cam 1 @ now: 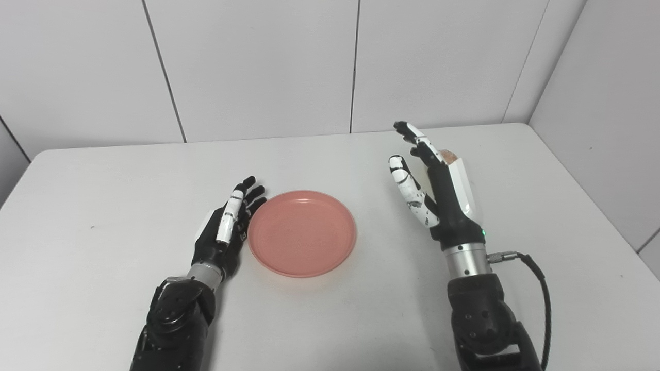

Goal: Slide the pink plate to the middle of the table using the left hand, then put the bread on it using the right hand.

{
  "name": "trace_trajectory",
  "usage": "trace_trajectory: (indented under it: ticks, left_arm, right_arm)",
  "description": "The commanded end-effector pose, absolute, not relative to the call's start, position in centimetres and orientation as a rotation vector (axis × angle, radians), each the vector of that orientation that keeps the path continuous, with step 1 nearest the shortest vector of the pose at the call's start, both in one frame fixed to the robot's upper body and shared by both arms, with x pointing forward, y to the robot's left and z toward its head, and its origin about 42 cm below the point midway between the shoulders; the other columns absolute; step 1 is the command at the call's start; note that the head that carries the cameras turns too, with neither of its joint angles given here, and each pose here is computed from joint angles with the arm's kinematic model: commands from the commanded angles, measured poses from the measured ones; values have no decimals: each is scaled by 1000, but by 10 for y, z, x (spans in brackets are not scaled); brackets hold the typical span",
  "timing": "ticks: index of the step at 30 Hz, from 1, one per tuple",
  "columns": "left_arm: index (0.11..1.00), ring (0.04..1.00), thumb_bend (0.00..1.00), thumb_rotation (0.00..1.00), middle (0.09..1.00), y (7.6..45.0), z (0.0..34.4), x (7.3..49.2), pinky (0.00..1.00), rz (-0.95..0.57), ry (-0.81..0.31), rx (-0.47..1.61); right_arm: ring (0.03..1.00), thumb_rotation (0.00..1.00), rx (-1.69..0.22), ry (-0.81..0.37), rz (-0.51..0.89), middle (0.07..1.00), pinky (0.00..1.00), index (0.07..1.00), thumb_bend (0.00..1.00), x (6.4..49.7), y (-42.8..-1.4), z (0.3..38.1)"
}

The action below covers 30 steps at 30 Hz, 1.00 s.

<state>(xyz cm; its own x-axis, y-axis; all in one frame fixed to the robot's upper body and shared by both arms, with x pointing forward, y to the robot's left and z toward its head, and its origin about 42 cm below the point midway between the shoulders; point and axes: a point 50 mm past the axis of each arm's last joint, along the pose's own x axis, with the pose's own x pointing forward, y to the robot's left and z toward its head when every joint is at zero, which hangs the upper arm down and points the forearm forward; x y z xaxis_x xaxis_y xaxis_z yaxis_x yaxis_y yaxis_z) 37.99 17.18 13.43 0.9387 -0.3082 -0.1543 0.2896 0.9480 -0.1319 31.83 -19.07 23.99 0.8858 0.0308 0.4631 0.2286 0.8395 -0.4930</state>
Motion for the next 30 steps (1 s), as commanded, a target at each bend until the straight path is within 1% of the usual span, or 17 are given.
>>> trace_trajectory:
  ticks: [1,7,8,9,10,11,12,13,14,15,16,18,19,23,24,27,30]
  left_arm:
    - [924,915,336,1000,923,162,114,371,913,-361,281,-136]
    - [922,915,333,1000,923,164,113,372,915,-362,286,-143]
    - [922,915,333,1000,922,165,114,372,915,-362,287,-145]
    - [923,916,333,1000,922,165,114,372,917,-362,289,-148]
    - [923,916,333,1000,922,165,114,372,917,-361,290,-150]
    - [925,918,330,1000,924,166,114,372,919,-361,290,-151]
    - [926,918,330,1000,925,166,114,372,919,-360,290,-152]
    - [927,919,328,1000,925,167,114,372,922,-360,289,-153]
    - [928,920,327,1000,927,168,114,372,925,-360,289,-153]
    - [928,920,327,1000,927,168,114,372,926,-358,289,-154]
    - [925,918,331,1000,926,169,114,372,923,-356,289,-154]
    - [927,920,332,1000,929,169,114,372,925,-356,288,-155]
    - [927,920,332,1000,930,170,114,372,926,-357,288,-156]
    - [924,920,338,1000,929,171,113,373,923,-354,290,-153]
    - [924,921,338,1000,930,171,113,373,923,-355,288,-152]
    - [924,922,339,1000,931,171,113,373,925,-355,288,-159]
    - [922,918,337,1000,928,170,113,373,921,-353,289,-160]
  right_arm:
    - [821,1000,-597,-539,-148,857,747,847,384,330,-194,268]
    - [825,997,-708,-527,-208,852,746,847,418,349,-205,292]
    - [831,961,-723,-515,-221,858,750,853,438,352,-207,295]
    - [833,903,-740,-497,-238,862,749,859,460,355,-209,298]
    - [834,895,-748,-473,-260,862,749,860,464,359,-211,301]
    - [840,799,-751,-456,-274,873,747,867,482,361,-212,304]
    - [842,774,-766,-440,-294,876,747,869,487,366,-214,306]
    - [841,707,-783,-426,-313,878,741,874,513,370,-217,306]
    - [838,670,-795,-418,-324,877,734,876,541,373,-219,307]
    - [837,660,-813,-412,-341,877,732,877,548,376,-221,306]
    - [839,609,-826,-404,-356,878,733,881,590,380,-223,305]
    - [851,552,-856,-379,-388,892,746,898,659,387,-227,303]
    - [852,549,-870,-363,-400,894,747,899,664,390,-229,302]
    - [883,539,-914,-299,-438,929,756,937,761,398,-234,298]
    - [898,566,-927,-278,-444,939,772,949,797,400,-236,297]
    - [942,645,-965,-217,-452,970,826,983,864,407,-242,293]
    - [968,683,-988,-162,-460,988,879,996,902,414,-249,286]
